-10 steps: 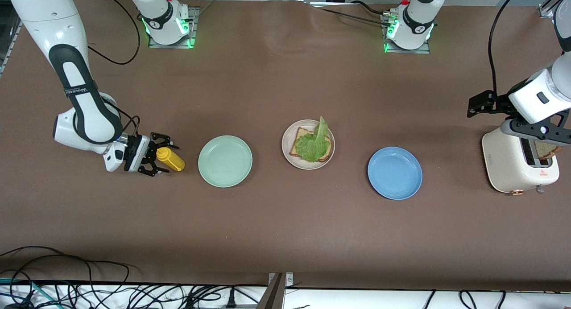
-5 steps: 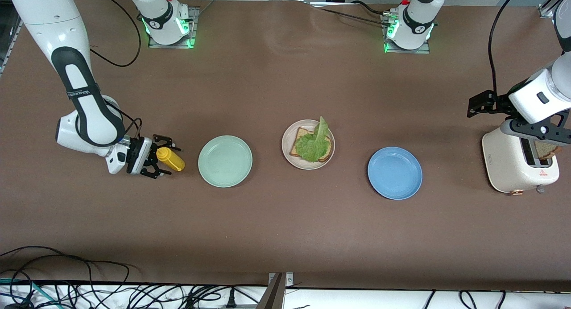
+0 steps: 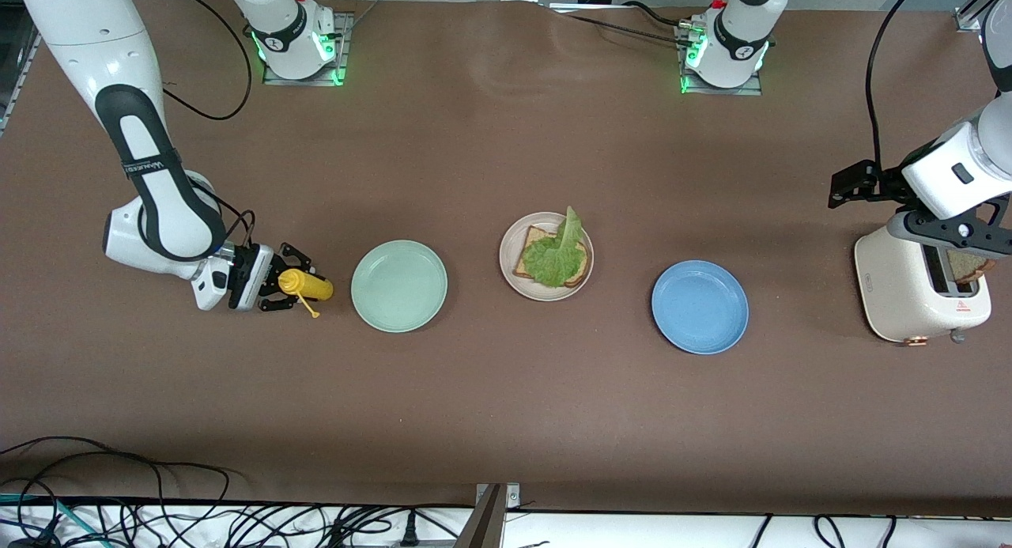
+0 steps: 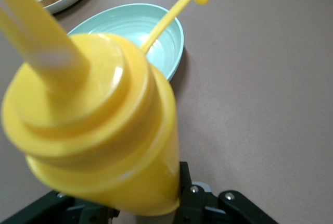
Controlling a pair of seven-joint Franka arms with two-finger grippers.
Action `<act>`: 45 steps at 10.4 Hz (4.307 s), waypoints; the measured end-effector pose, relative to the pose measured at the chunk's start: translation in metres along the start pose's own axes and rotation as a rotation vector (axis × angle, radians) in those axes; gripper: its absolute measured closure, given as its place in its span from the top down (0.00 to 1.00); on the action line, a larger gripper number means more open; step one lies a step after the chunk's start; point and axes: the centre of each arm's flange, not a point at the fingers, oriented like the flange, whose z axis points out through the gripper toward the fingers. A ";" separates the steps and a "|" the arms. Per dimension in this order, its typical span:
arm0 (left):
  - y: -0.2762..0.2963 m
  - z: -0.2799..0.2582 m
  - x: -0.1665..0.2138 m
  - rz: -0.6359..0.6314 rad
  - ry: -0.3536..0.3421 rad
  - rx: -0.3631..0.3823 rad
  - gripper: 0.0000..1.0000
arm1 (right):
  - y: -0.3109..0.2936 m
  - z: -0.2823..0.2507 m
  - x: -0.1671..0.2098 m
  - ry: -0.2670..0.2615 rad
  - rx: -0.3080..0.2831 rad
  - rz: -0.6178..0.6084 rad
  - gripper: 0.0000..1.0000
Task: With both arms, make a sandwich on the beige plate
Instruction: 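Lift the mustard bottle with the right gripper, then carry the mustard bottle over the sandwich on the beige plate, then tilt the mustard bottle nozzle down over the lettuce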
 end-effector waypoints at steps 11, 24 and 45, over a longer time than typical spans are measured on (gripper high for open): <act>-0.002 0.000 0.000 -0.003 -0.001 0.000 1.00 | -0.041 -0.021 0.147 -0.304 -0.063 0.188 0.39; -0.043 0.012 -0.007 -0.085 -0.019 -0.063 1.00 | -0.232 0.092 0.350 -0.770 -0.361 0.439 0.39; -0.045 0.016 -0.008 -0.089 -0.034 -0.077 1.00 | -0.333 0.311 0.315 -1.155 -0.716 0.250 0.39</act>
